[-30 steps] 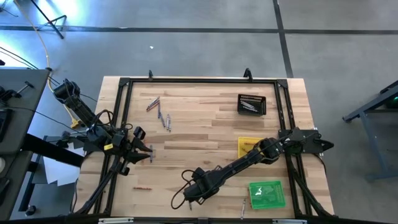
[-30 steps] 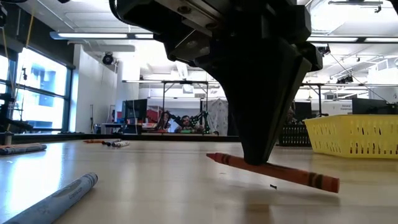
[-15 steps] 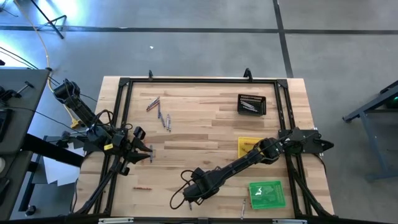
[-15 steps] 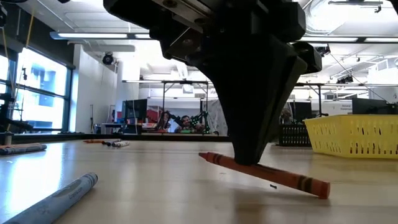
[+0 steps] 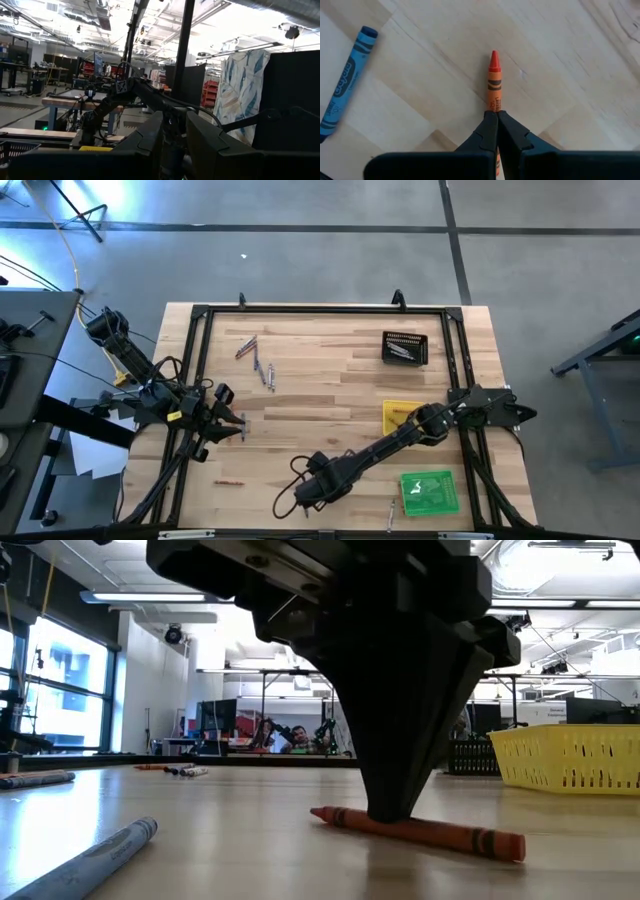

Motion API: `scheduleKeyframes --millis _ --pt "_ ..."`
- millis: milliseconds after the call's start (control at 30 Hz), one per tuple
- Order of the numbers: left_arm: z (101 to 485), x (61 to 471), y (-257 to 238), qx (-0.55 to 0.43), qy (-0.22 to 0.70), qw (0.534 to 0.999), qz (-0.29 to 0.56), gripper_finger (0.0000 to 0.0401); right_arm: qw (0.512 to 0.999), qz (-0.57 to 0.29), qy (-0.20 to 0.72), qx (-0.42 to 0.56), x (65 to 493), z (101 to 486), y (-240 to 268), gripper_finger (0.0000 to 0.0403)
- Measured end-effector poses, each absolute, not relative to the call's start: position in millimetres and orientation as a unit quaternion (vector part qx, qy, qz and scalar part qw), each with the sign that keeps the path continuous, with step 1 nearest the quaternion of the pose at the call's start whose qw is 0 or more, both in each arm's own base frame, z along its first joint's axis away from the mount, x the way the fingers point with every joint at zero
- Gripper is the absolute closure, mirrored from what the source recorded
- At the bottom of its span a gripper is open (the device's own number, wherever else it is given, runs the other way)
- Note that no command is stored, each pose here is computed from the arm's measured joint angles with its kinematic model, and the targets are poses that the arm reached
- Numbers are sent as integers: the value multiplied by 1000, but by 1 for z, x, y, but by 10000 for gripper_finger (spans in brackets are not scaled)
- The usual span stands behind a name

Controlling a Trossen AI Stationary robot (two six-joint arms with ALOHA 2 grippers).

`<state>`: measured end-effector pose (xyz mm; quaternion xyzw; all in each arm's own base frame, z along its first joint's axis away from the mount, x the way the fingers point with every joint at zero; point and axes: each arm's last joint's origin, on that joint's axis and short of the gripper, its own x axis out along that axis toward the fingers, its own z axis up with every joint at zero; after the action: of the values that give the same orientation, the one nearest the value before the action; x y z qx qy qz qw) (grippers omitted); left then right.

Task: Sort crayons
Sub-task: Put the orange crayon into the yellow basket

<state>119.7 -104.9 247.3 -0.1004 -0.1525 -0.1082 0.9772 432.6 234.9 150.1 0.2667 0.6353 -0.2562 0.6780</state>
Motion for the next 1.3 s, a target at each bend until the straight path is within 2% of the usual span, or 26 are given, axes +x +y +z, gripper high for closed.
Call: scheduleKeyframes --millis 267,600,733,867,1067,1300 --pt "247 120 -105 -100 -152 977 -108 327 695 -234 625 269 437 149 238 392" --pt "247 120 -105 -100 -152 977 -108 327 697 -220 625 273 440 145 239 314" --pt "247 120 -105 -100 -152 977 -108 327 698 -220 624 274 440 145 239 301" --pt "247 120 -105 -100 -152 977 -108 327 698 -220 624 273 440 145 239 318" --pt "247 120 -105 -100 -152 977 -108 327 700 -216 627 267 439 146 239 391" --pt "247 120 -105 -98 -149 978 -109 327 696 -211 639 252 438 150 238 398"
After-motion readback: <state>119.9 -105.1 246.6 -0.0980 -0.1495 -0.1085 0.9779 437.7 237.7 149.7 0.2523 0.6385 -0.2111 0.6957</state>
